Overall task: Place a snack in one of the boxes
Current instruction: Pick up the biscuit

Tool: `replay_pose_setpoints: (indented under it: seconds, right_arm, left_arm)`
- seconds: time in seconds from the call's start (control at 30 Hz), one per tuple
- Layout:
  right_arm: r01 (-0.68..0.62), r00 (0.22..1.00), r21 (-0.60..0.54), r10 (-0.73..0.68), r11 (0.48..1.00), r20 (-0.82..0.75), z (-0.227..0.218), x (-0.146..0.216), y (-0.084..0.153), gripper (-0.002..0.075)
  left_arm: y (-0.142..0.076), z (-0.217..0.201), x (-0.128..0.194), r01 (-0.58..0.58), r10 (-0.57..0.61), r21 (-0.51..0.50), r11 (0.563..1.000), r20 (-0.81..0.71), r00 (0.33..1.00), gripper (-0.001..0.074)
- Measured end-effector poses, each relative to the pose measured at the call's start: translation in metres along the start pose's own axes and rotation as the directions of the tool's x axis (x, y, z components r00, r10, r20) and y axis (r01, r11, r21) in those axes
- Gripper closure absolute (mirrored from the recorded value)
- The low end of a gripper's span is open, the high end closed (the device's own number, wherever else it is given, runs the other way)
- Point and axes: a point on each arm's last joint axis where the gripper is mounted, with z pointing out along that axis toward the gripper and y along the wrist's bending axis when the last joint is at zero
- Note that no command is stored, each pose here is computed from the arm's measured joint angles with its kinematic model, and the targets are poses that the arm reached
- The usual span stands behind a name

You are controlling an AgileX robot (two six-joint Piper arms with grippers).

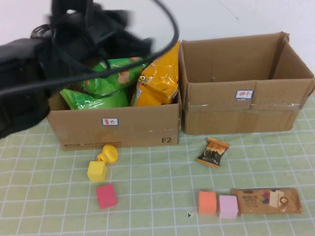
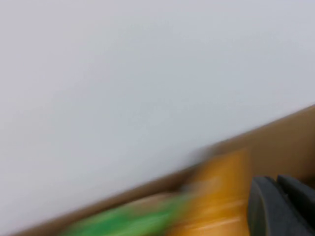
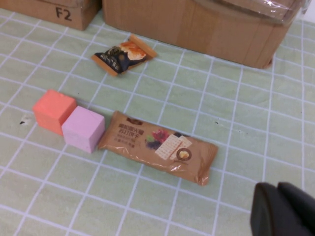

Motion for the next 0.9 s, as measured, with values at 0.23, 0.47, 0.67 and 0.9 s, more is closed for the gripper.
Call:
replay_pose_setpoints:
  seconds: [0.23, 0.47, 0.67, 0.9]
  right_arm:
    - [-0.014, 1.000, -0.011, 0.014, 1.000, -0.001, 0.000, 0.000, 0.001, 0.0728]
    - [0.018, 0.999, -0.075, -0.021, 0.997, -0.039, -0.001, -0.001, 0.006, 0.0728]
    - [0.047, 0.987, -0.179, -0.073, 0.983, -0.140, 0.007, -0.005, 0.013, 0.0728]
    - [0.063, 0.963, -0.227, -0.119, 0.972, -0.242, 0.028, -0.034, 0.011, 0.0728]
  left_arm:
    - [-0.015, -0.001, 0.039, 0.172, -0.003, 0.402, 0.900, -0.389, 0.921, 0.0735]
    - [0.028, -0.022, 0.082, -0.089, 0.148, 0.119, 0.989, -0.793, 0.591, 0.0735]
    - [0.035, -0.069, 0.069, -0.153, 0.140, 0.054, 0.987, -0.757, 0.638, 0.0735]
    - [0.036, -0.140, 0.088, -0.142, 0.119, 0.026, 0.990, -0.696, 0.708, 0.0736]
